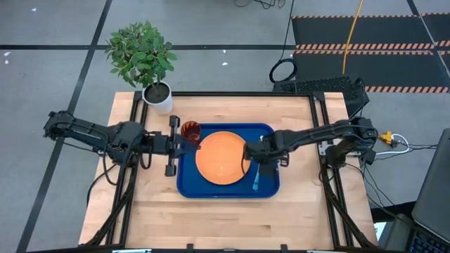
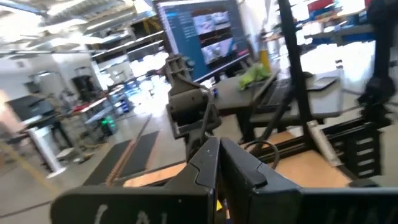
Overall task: Pick and place plate/cup/fork/spoon on tray
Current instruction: Put the fork on the serving tray to the right of the plate
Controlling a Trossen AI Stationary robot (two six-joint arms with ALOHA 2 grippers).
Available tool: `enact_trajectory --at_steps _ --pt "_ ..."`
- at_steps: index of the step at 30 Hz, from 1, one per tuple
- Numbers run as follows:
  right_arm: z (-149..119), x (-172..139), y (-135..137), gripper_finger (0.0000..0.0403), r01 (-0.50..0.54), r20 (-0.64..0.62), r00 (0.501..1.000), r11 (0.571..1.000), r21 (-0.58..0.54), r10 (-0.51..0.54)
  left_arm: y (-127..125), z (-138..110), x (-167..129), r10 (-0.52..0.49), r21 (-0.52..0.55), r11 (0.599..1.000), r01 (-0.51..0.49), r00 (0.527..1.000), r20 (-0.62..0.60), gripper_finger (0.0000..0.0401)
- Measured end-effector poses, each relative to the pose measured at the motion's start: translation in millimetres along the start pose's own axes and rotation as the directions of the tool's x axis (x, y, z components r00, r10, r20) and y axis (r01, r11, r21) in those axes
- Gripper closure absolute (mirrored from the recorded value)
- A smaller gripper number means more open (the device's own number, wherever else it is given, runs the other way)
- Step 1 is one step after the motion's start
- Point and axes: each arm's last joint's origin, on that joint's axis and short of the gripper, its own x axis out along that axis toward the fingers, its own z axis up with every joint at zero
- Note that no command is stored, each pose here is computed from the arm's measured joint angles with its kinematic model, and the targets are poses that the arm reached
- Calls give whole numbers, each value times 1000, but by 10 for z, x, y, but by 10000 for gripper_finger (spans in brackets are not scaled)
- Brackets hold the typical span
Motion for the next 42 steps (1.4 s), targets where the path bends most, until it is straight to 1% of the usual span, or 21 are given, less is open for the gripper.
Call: enact_trajectory --at_steps 6,11,14,18,21,23,26,31,42 --pt "-208 142 -29 403 26 -3 1000 999 -29 -26 107 -92 11 50 1 999 -50 996 -73 382" --pt "-311 272 11 402 19 -12 1000 995 -94 -20 156 -111 14 74 -35 996 -77 994 -83 382" --pt "-345 331 13 402 37 -15 999 991 -132 -40 161 -118 14 75 -35 996 -78 993 -88 382" --pt "-371 345 -34 402 89 -8 996 983 -160 -91 161 -119 14 74 -36 996 -78 993 -90 382" --pt "-408 381 -58 402 90 -7 996 983 -158 -92 160 -119 14 74 -36 996 -78 993 -90 382" --pt "-430 430 -66 402 71 -10 997 986 -151 -74 160 -120 14 74 -34 996 -77 993 -91 382" --pt "-431 511 -79 402 47 10 999 988 -149 -46 158 -126 13 72 -34 997 -75 993 -97 382" --pt "-424 616 -114 401 36 11 999 986 -165 -35 155 -134 13 68 -32 997 -72 992 -105 382" --pt "-473 638 -151 401 60 10 998 988 -145 -59 176 -156 12 74 -35 996 -79 990 -122 382"
